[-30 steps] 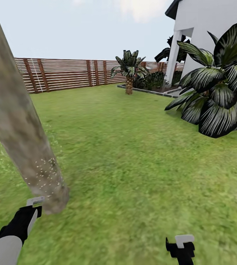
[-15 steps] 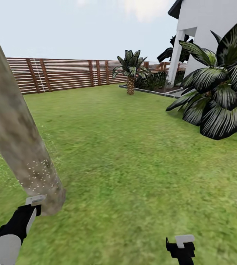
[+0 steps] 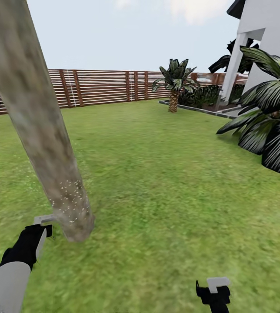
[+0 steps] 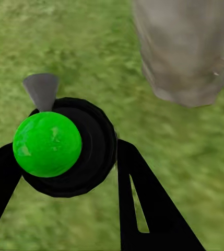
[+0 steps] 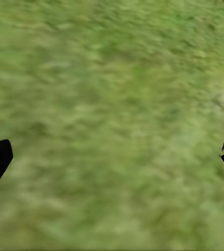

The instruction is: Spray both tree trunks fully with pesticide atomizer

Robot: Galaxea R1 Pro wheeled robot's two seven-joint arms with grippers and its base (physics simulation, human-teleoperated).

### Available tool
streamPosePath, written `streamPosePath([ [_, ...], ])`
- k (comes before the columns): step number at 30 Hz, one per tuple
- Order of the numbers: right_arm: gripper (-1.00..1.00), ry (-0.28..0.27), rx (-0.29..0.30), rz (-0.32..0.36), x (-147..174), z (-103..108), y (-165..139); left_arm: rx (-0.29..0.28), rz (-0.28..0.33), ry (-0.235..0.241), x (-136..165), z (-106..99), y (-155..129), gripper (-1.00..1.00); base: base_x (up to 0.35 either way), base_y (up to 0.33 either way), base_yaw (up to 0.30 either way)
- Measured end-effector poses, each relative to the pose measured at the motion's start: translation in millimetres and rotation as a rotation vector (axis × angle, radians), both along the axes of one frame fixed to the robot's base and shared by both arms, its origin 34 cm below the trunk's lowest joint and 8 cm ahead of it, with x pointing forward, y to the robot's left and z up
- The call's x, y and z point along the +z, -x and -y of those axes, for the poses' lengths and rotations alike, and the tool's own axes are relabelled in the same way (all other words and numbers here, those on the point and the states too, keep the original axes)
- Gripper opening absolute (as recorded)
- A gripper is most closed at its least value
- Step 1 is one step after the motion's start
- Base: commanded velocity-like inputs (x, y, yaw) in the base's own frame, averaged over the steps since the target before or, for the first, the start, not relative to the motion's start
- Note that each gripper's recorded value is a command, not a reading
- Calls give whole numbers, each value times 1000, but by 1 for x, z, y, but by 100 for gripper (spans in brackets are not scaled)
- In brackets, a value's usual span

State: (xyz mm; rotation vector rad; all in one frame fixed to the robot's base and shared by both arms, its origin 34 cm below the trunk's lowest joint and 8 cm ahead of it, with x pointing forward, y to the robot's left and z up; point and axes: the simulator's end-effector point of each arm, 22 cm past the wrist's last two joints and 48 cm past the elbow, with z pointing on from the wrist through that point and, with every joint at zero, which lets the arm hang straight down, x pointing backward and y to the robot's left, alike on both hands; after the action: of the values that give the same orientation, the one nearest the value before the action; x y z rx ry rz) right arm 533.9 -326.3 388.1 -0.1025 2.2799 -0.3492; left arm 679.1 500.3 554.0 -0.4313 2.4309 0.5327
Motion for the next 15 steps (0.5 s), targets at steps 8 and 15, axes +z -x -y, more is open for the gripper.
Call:
streamPosePath([
  [8,100,0,0,0,0,0,0,-43,80,51,49,30,-45,-100,0,0,117],
  [15,100,0,-1,0,0,0,0,-146,14,14,54,66,-59,-100,0,0,-18],
])
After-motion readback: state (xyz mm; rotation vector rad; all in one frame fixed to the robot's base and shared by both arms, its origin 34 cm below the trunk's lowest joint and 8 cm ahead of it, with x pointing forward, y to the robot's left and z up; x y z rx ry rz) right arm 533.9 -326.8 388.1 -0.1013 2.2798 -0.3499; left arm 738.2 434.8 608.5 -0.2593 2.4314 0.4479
